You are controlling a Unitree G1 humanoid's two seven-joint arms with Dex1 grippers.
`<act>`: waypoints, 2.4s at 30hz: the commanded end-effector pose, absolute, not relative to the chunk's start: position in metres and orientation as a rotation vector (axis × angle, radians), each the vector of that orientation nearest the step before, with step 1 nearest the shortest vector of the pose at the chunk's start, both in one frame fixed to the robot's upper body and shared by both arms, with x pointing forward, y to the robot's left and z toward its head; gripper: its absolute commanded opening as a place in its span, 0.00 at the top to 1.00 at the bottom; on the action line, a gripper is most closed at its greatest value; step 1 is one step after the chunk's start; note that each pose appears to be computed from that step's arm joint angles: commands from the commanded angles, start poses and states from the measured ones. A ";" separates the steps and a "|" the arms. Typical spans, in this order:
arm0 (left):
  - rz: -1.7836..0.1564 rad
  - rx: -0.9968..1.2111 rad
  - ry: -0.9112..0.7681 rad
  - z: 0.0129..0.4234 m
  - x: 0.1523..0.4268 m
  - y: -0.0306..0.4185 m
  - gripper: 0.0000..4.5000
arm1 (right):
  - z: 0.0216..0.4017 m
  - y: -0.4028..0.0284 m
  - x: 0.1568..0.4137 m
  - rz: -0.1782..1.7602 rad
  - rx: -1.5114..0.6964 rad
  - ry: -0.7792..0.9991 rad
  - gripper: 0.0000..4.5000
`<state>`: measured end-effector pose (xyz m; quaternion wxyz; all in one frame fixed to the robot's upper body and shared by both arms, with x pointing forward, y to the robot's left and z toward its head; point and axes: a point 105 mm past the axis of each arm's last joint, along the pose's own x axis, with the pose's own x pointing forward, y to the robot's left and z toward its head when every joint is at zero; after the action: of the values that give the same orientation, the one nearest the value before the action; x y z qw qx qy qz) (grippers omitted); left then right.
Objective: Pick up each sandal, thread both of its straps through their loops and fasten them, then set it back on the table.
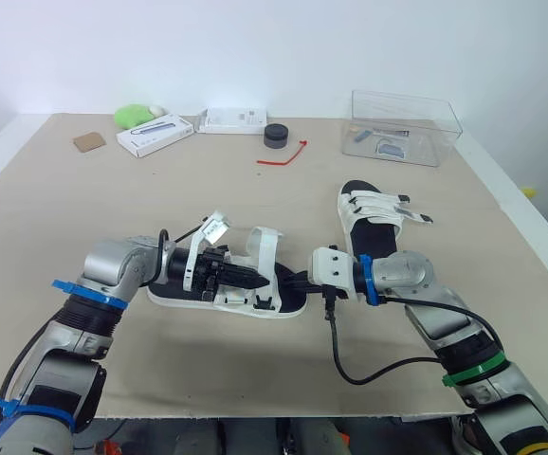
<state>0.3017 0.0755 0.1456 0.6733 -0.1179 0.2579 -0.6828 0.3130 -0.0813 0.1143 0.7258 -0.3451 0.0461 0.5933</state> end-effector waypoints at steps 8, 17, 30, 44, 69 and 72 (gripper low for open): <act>-1.530 -0.229 0.566 0.149 0.307 0.074 0.99 | 0.089 -0.096 0.311 1.291 -0.779 0.239 1.00; -1.523 -0.228 0.552 0.150 0.310 0.072 0.99 | 0.088 -0.096 0.311 1.294 -0.781 0.240 1.00; -1.604 -0.140 0.601 0.139 0.291 0.068 0.99 | 0.088 -0.096 0.310 1.296 -0.782 0.241 1.00; -1.615 -0.021 0.598 0.122 0.281 0.072 0.99 | 0.087 -0.096 0.310 1.294 -0.779 0.242 1.00; -1.553 -0.053 0.375 0.172 0.311 0.062 0.41 | 0.088 -0.096 0.316 1.292 -0.800 0.234 1.00; -1.551 -0.034 0.380 0.167 0.311 0.061 0.64 | 0.088 -0.096 0.316 1.292 -0.801 0.235 1.00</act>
<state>0.3095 0.0637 0.1584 0.6964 -0.0323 0.1896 -0.6914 0.3160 -0.0825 0.1136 0.7234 -0.3510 0.0469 0.5927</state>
